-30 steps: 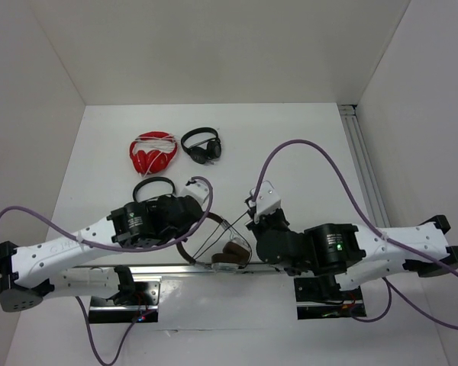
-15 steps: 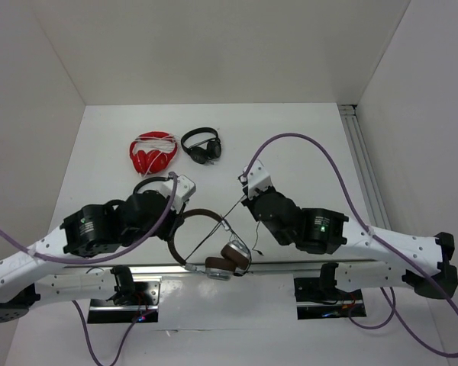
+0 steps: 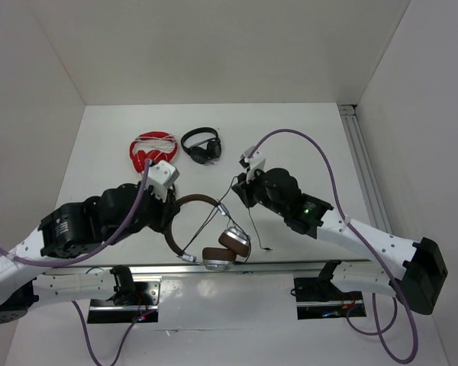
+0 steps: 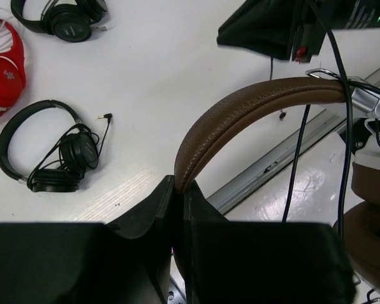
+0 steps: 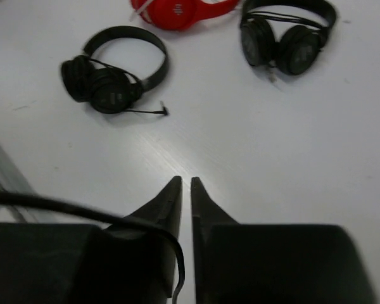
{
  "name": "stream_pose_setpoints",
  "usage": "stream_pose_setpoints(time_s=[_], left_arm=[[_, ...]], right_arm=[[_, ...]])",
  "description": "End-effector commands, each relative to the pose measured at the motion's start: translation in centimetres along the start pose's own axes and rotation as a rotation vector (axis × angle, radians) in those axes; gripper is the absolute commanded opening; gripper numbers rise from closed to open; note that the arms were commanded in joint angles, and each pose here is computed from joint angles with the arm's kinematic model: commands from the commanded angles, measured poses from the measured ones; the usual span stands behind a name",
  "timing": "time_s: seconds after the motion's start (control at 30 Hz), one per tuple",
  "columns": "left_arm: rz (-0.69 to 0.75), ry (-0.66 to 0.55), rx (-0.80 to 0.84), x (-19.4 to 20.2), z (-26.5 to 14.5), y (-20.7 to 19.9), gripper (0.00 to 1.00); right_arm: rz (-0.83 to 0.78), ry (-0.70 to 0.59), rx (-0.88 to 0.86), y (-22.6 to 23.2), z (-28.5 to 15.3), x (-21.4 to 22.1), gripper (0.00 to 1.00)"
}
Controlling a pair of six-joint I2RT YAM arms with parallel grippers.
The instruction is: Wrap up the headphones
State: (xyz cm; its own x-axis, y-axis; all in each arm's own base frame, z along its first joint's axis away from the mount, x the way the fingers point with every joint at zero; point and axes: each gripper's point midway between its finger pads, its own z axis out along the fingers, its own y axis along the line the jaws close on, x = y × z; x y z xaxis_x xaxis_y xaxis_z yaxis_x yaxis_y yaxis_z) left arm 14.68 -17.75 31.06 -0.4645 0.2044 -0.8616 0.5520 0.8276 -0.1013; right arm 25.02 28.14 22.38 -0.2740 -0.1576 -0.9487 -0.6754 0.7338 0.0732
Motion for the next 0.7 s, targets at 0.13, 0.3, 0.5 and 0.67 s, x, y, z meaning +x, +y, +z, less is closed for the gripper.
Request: stream_pose_setpoints(time_s=[0.13, 0.3, 0.5, 0.67], left_arm=[[-0.320, -0.280, -0.101, -7.5, -2.4, 1.5, 0.00], [-0.496, -0.332, -0.259, -8.5, -3.0, 3.9, 0.00], [-0.581, -0.343, -0.356, -8.3, -3.4, 5.3, 0.00], [-0.625, -0.356, -0.419, -7.8, -3.4, 6.3, 0.00]], right_arm=[[0.114, -0.139, -0.363, 6.2, 3.1, 0.0, 0.27], [0.175, -0.087, -0.382, 6.3, 5.8, 4.8, 0.24], [0.237, -0.016, -0.387, 6.0, 7.5, 10.6, 0.23], [0.279, 0.038, -0.376, 5.7, 7.5, 14.6, 0.23]])
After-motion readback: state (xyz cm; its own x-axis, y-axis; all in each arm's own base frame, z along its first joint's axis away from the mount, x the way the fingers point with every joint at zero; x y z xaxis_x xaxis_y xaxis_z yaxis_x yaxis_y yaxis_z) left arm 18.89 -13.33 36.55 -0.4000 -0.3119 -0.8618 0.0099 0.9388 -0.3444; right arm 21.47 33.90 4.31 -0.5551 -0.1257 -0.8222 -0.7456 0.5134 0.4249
